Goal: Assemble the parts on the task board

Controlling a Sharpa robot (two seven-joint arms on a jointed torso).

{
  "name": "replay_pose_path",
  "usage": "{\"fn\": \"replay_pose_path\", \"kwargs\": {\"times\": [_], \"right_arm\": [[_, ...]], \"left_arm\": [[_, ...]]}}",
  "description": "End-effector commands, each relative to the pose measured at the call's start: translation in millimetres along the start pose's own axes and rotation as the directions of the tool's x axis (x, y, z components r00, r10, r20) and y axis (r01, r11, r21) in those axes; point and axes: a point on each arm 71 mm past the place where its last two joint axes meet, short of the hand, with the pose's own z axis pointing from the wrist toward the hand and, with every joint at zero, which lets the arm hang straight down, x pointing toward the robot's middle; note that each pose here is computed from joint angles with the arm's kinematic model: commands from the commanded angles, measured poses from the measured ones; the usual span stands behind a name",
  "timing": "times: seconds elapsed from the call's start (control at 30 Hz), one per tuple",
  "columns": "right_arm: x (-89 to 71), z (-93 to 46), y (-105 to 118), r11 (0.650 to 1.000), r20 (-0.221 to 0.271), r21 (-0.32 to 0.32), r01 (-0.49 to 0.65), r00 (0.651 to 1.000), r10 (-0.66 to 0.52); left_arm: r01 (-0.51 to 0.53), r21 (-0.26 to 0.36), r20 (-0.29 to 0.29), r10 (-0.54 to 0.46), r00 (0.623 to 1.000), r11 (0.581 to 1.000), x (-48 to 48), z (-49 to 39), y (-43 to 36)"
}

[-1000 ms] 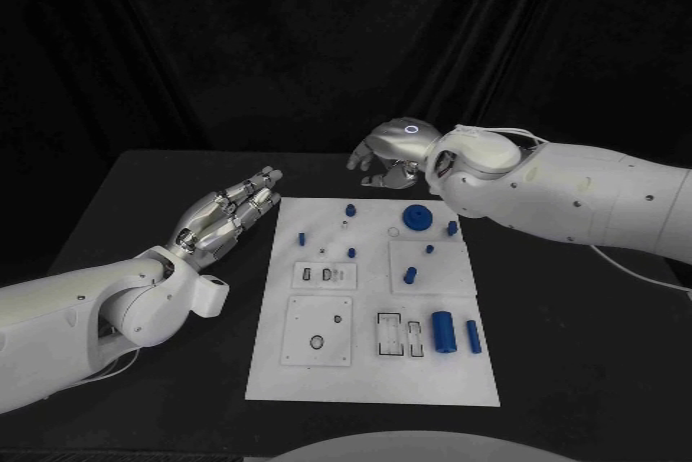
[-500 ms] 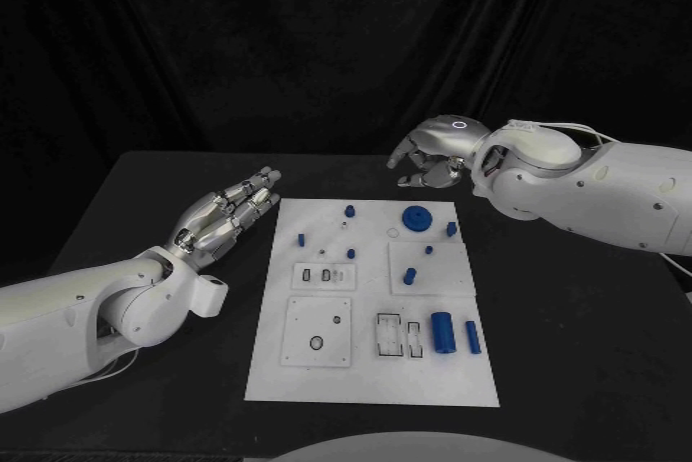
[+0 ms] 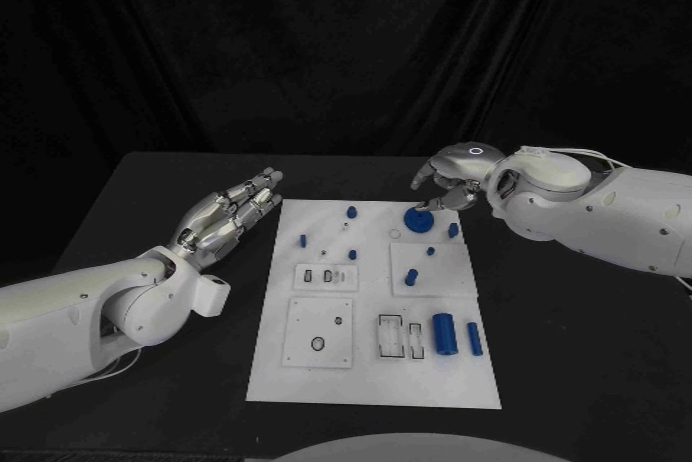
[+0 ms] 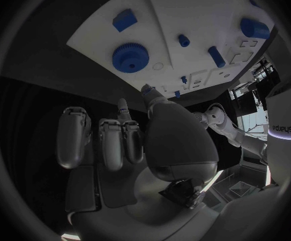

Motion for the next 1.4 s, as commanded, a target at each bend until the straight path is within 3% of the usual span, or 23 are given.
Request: {"fn": "replay_pose_path", "kwargs": {"times": [0.03, 0.97, 1.4], "right_arm": [[6.5, -2.2, -3, 0.999, -0.017, 0.031, 0.036, 0.999, -0.036], [40.8, -0.1, -4, 0.998, -0.090, 0.049, 0.026, 0.996, -0.022], [49.4, 0.9, 1, 1.000, -0.097, 0.026, 0.018, 0.995, -0.015]], "left_arm": [[0.018, 0.205, -0.010, -0.017, 1.000, 0.979, 1.2, -0.3, -15.2], [0.028, 0.191, -0.020, -0.025, 0.999, 0.981, 1.9, -0.1, -14.2], [0.034, 0.182, -0.027, -0.029, 0.999, 0.983, 2.3, 1.0, -13.0]]}}
